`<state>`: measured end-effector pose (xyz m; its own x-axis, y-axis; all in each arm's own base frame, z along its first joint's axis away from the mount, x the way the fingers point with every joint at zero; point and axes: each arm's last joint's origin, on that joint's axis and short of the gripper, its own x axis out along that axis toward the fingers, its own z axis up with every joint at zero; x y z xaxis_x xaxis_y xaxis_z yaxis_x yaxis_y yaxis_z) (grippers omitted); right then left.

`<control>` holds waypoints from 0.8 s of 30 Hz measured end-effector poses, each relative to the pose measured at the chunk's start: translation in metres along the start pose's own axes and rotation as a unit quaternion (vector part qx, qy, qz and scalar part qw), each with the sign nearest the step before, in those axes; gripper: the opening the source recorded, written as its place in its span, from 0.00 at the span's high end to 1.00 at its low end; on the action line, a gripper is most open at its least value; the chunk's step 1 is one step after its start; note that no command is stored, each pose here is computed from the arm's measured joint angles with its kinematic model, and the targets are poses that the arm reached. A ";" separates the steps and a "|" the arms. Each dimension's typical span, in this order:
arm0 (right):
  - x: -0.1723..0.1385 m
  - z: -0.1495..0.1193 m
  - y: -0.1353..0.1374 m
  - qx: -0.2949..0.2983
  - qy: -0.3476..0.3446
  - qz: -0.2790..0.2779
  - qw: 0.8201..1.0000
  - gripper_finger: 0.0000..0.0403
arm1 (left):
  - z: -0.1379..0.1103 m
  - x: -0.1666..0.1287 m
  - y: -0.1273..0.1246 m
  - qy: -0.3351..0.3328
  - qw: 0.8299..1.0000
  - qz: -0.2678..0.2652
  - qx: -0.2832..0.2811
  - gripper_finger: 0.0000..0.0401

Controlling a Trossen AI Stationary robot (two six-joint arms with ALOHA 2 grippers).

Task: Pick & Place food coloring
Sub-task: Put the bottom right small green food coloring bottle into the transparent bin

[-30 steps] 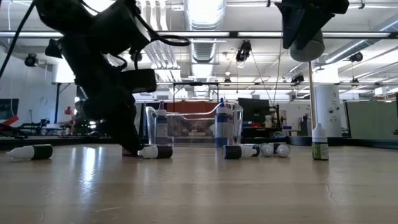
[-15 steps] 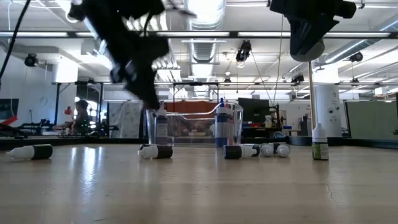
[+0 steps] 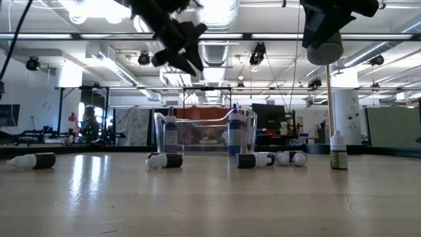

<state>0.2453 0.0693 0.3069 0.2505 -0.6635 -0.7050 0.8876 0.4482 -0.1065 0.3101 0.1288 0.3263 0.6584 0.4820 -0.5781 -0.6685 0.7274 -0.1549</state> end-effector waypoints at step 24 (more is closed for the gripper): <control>-0.001 -0.014 0.035 -0.130 0.099 0.184 0.969 0.72 | -0.187 -0.102 -0.016 0.316 0.948 -0.047 0.018 0.62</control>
<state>0.2703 0.0938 0.2937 0.4293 -0.3140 -0.8469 0.6185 0.7854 0.0223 0.1888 -0.0231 0.2383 0.3689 0.0340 -0.9289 -0.5975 0.7742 -0.2089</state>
